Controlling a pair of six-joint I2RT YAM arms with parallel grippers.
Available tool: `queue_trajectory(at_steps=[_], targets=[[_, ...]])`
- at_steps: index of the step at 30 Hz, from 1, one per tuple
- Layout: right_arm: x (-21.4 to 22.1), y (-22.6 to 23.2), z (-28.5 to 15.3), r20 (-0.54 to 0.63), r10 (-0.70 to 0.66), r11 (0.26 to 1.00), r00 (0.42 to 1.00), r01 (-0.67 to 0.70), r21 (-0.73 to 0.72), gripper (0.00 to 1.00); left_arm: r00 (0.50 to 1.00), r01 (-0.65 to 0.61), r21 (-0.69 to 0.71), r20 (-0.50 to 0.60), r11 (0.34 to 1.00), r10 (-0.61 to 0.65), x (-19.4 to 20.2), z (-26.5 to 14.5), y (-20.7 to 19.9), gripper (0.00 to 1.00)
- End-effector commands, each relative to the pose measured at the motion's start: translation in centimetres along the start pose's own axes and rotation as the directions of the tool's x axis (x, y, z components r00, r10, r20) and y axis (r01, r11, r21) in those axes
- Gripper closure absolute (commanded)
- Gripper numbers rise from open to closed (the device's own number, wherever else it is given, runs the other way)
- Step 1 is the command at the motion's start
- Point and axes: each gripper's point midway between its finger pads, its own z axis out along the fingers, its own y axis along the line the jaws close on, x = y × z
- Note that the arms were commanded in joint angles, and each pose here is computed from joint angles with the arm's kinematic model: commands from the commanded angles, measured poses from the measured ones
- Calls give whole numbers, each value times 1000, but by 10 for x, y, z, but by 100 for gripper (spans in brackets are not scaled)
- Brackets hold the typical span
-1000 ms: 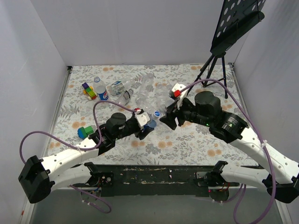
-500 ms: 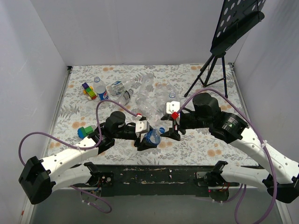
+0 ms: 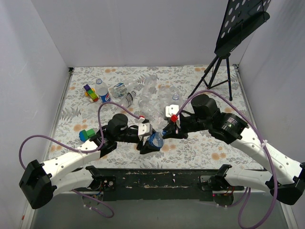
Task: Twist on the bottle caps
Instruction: Screw the bottle cap onto the plastic bottle.
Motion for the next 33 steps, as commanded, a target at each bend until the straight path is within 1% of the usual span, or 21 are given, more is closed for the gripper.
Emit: queue_trajectory(at_steps=[1, 2, 4, 6, 8, 11, 12, 13, 14, 15, 18, 20, 21, 23, 24, 26, 27, 29, 30, 32, 33], targets=[[-8, -21, 0, -9, 77, 992, 997, -76, 105, 96, 999, -51, -207, 4, 977, 53, -15, -6, 39, 100], [-5, -29, 1, -16, 122, 981, 992, -119, 151, 99, 998, -56, -284, -14, 957, 55, -12, -10, 52, 100], [1, -45, 6, -23, 199, 954, 980, -188, 234, 99, 997, -73, -411, -50, 909, 58, -7, -20, 73, 100], [7, -59, 10, -11, 276, 913, 961, -258, 314, 99, 993, -115, -508, -87, 854, 82, -4, -27, 86, 100], [14, -74, 13, 21, 369, 848, 929, -345, 403, 99, 985, -168, -572, -130, 803, 113, -2, -32, 90, 100], [29, -94, 12, 74, 488, 717, 869, -448, 533, 99, 962, -268, -667, -224, 695, 156, 5, -42, 97, 100], [34, -99, 11, 88, 513, 683, 854, -468, 561, 99, 955, -294, -689, -249, 663, 164, 6, -43, 99, 100], [35, -100, 12, 106, 533, 658, 839, -490, 572, 99, 950, -308, -729, -270, 611, 157, 7, -50, 104, 100], [37, -103, 11, 127, 548, 629, 827, -507, 589, 99, 948, -316, -746, -279, 586, 156, 7, -52, 105, 100], [38, -105, 11, 142, 560, 610, 816, -522, 596, 99, 944, -328, -776, -297, 539, 146, 8, -59, 110, 100], [36, -104, 13, 167, 573, 599, 802, -549, 583, 99, 928, -368, -804, -345, 467, 138, 11, -65, 114, 100], [32, -103, 13, 175, 566, 609, 805, -552, 570, 99, 929, -366, -807, -349, 463, 127, 14, -64, 115, 100], [28, -102, 11, 183, 557, 616, 810, -551, 563, 99, 934, -353, -804, -334, 478, 127, 13, -61, 113, 100], [19, -101, 6, 198, 529, 637, 825, -541, 550, 99, 947, -316, -784, -298, 534, 122, 13, -52, 107, 100], [12, -99, 2, 208, 509, 653, 835, -532, 539, 89, 953, -297, -773, -279, 561, 119, 13, -48, 104, 100], [1, -95, -4, 223, 475, 680, 851, -516, 521, 66, 965, -256, -752, -239, 608, 111, 11, -41, 99, 100], [-3, -94, -9, 233, 465, 683, 854, -514, 518, 56, 970, -236, -744, -220, 626, 104, 11, -38, 97, 100], [-11, -93, -17, 259, 443, 686, 858, -511, 518, 44, 980, -195, -731, -179, 654, 92, 6, -35, 95, 100], [-14, -92, -19, 268, 438, 687, 858, -512, 516, 40, 983, -176, -725, -160, 666, 86, 5, -34, 95, 100], [-18, -90, -21, 279, 426, 698, 861, -509, 504, 35, 990, -138, -711, -118, 689, 76, 0, -33, 94, 100], [-18, -89, -21, 278, 427, 703, 860, -509, 497, 34, 992, -122, -705, -99, 699, 73, -3, -33, 94, 100]])
